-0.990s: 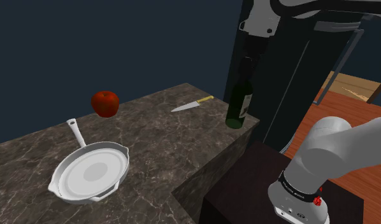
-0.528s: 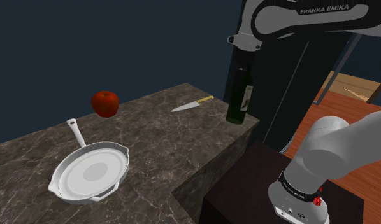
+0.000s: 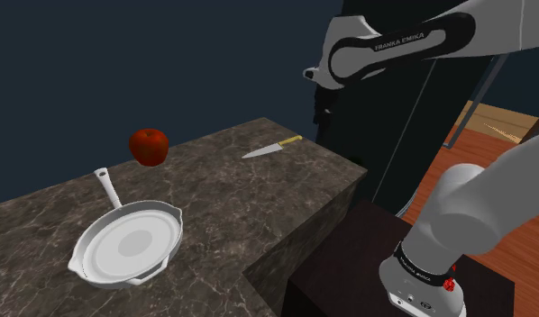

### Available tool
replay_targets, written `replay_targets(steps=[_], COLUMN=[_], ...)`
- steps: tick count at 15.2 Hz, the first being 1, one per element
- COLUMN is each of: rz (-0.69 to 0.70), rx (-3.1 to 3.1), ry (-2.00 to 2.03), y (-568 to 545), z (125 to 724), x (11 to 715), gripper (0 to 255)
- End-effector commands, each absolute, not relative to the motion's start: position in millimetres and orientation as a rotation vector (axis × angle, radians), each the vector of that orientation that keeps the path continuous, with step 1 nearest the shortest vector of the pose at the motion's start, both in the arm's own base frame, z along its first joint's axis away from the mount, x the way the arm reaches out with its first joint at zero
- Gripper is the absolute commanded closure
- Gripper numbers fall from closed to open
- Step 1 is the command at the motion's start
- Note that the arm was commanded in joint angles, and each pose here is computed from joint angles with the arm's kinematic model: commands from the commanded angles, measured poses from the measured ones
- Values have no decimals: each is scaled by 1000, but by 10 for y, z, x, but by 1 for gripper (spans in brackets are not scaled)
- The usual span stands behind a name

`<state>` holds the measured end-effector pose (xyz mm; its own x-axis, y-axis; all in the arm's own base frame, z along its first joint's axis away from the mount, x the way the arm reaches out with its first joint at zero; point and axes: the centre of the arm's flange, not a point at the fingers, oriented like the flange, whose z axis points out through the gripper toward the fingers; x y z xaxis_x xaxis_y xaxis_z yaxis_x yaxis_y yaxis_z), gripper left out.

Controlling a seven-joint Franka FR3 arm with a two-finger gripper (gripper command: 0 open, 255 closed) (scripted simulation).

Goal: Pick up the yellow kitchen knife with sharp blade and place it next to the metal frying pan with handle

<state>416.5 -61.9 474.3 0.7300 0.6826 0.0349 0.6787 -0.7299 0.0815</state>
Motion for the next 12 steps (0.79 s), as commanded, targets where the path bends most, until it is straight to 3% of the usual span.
replay_targets(steps=[1,12], rz=[106,145], rx=[2797,2401], ry=[1239,1756], y=[-660,-737], z=[4588,3809], x=[4369,5472], gripper=[0,0])
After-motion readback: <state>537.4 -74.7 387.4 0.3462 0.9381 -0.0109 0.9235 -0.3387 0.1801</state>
